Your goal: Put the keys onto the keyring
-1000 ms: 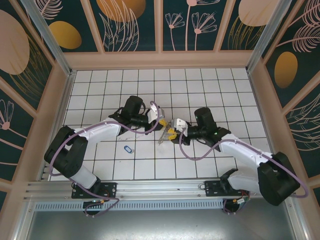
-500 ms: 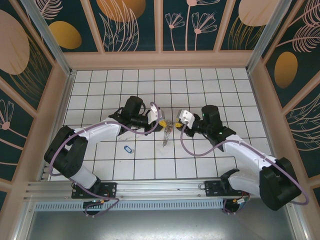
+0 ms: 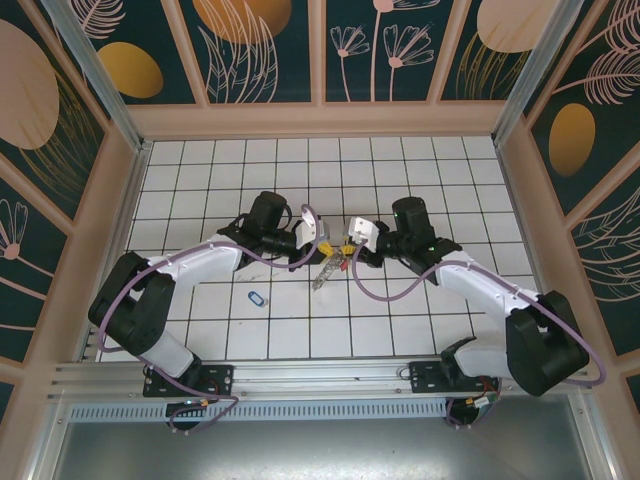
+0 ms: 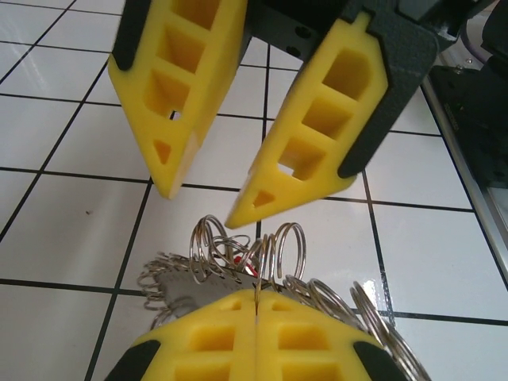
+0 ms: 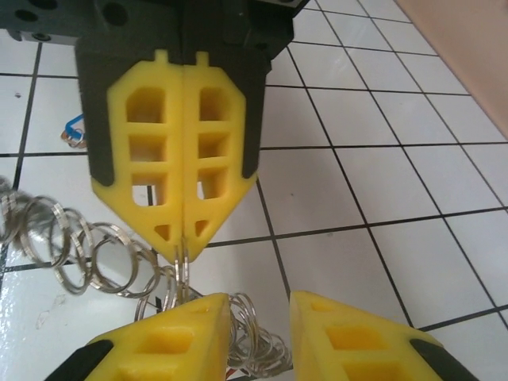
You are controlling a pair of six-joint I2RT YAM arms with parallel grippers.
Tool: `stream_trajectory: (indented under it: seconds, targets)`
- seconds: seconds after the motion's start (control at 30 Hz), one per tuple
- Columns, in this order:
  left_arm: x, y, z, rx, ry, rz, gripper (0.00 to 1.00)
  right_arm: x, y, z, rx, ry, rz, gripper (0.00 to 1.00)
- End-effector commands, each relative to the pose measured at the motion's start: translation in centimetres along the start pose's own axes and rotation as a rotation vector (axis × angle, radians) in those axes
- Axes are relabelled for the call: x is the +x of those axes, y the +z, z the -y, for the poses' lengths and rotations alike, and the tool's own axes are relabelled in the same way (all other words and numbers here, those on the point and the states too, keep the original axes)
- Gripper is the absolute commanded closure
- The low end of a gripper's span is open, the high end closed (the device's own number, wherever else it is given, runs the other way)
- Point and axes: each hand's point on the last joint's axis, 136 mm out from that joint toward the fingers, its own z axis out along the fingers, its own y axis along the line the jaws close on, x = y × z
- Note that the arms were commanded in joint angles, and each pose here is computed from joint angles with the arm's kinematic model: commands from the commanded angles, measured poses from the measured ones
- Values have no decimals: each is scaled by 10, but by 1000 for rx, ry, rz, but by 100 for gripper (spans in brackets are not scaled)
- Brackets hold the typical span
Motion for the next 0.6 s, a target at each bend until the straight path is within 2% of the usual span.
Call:
stream_trajectory:
  seconds: [0.0, 0.57]
  targets:
    - [-13, 0, 1, 30, 14, 28, 100, -5, 0, -14, -77, -22, 15, 73]
    - [-13, 1, 0, 32, 18, 24, 100, -15, 3, -21, -129, 17, 60, 71]
